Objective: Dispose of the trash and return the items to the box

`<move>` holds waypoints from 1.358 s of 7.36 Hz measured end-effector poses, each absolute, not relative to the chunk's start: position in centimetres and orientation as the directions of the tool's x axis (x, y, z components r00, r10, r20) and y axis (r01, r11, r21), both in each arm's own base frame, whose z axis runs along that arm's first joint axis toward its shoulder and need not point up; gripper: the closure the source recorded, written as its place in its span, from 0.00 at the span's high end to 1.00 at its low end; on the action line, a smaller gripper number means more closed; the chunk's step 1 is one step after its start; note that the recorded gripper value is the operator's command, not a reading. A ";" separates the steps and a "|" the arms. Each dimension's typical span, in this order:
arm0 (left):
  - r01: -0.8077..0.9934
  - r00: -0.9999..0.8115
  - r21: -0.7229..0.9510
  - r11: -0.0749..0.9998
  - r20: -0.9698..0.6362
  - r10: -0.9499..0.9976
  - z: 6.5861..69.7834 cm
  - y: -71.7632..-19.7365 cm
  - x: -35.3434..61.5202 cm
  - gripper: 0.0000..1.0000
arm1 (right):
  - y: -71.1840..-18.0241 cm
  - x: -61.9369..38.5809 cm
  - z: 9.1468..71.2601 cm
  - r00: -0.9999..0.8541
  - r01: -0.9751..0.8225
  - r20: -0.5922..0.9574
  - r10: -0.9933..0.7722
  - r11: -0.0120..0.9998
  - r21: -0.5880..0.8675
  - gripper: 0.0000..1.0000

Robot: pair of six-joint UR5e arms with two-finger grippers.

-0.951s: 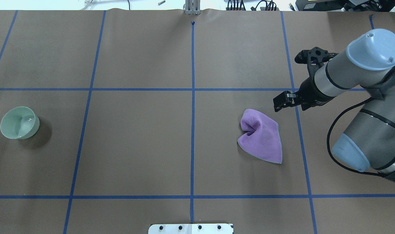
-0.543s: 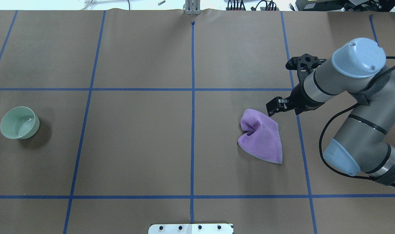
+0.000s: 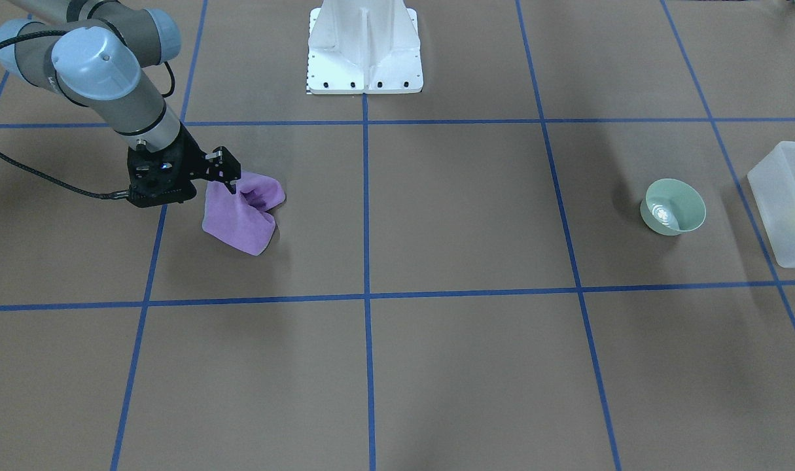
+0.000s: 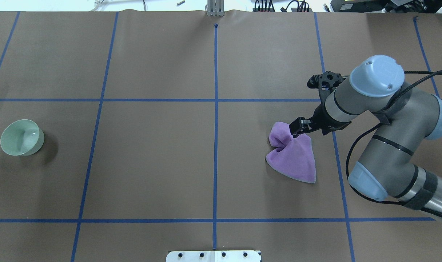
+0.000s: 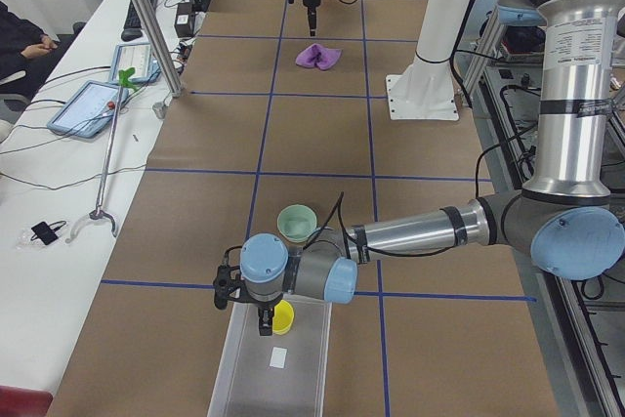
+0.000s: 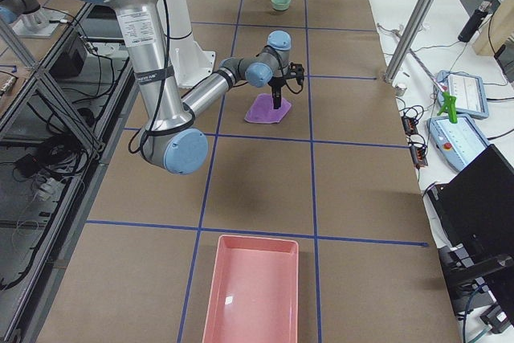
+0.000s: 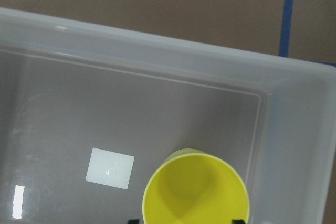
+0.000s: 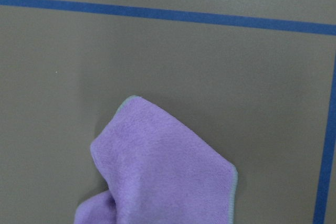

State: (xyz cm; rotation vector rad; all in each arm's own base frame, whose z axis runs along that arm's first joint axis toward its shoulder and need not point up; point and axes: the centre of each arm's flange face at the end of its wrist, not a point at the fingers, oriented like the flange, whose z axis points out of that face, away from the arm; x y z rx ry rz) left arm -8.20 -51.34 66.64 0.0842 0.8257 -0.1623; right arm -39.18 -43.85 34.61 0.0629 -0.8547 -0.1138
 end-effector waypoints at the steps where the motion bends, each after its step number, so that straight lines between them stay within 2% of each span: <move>1: 0.189 0.665 -0.003 0.982 -0.735 -0.131 62.7 -52.4 -9.0 0.99 | -43.4 -40.3 34.6 0.653 0.089 0.745 -0.138 0.990 0.105 1.00; 3: 0.200 0.665 -0.018 0.980 -0.732 -0.149 57.1 -53.2 -9.6 0.99 | -42.8 -42.6 35.2 0.660 0.122 0.736 -0.151 0.988 0.094 1.00; 4: 0.202 0.665 -0.016 0.979 -0.732 -0.149 55.9 -53.4 -9.6 0.99 | -42.5 -43.6 35.9 0.664 0.138 0.732 -0.154 0.987 0.083 0.28; 5: 0.202 0.665 -0.013 0.979 -0.732 -0.147 55.3 -53.6 -9.6 0.99 | -42.2 -44.4 36.2 0.662 0.150 0.732 -0.161 0.985 0.080 0.00; 10: 0.195 0.657 -0.026 0.980 -0.738 -0.150 54.6 -53.9 -7.7 0.99 | -43.2 -44.4 33.8 0.635 0.136 0.755 -0.165 0.986 0.101 0.00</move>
